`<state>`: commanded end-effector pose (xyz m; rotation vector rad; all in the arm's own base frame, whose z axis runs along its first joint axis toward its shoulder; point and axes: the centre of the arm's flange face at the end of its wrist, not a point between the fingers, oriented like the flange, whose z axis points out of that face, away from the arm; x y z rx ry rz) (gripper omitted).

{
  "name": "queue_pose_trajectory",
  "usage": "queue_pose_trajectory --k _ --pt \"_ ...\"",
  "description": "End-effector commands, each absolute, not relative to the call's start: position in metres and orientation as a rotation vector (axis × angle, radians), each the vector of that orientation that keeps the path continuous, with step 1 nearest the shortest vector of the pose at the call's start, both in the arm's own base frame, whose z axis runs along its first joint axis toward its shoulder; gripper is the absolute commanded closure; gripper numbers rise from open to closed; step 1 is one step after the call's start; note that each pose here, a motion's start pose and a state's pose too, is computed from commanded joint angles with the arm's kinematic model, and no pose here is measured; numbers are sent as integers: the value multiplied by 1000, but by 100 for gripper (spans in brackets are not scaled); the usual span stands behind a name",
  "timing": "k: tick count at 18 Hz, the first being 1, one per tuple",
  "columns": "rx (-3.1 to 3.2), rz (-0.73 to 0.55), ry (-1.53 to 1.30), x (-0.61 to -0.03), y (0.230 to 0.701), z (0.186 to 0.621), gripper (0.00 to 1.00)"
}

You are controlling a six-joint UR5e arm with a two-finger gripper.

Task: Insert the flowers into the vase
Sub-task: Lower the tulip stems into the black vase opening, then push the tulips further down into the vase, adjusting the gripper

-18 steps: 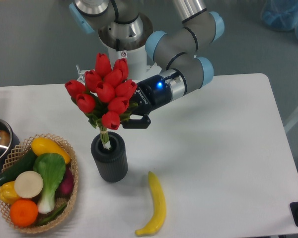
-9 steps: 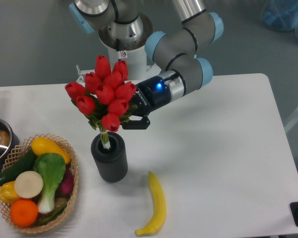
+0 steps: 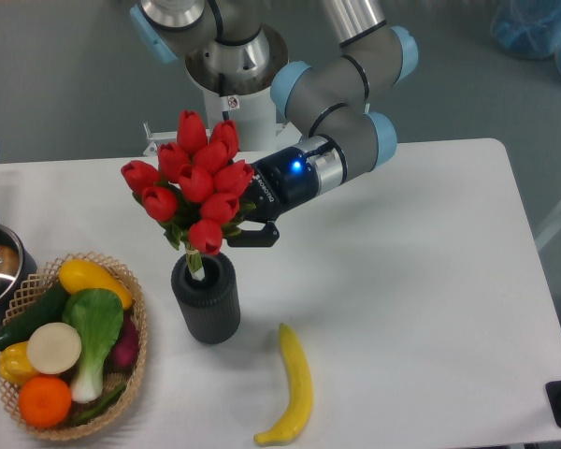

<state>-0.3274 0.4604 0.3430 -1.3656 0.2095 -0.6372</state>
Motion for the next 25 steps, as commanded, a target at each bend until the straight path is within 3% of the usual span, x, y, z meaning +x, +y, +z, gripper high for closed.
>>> queue_pose_trajectory --k 25 --pt "-1377 -669 148 -341 462 307 67"
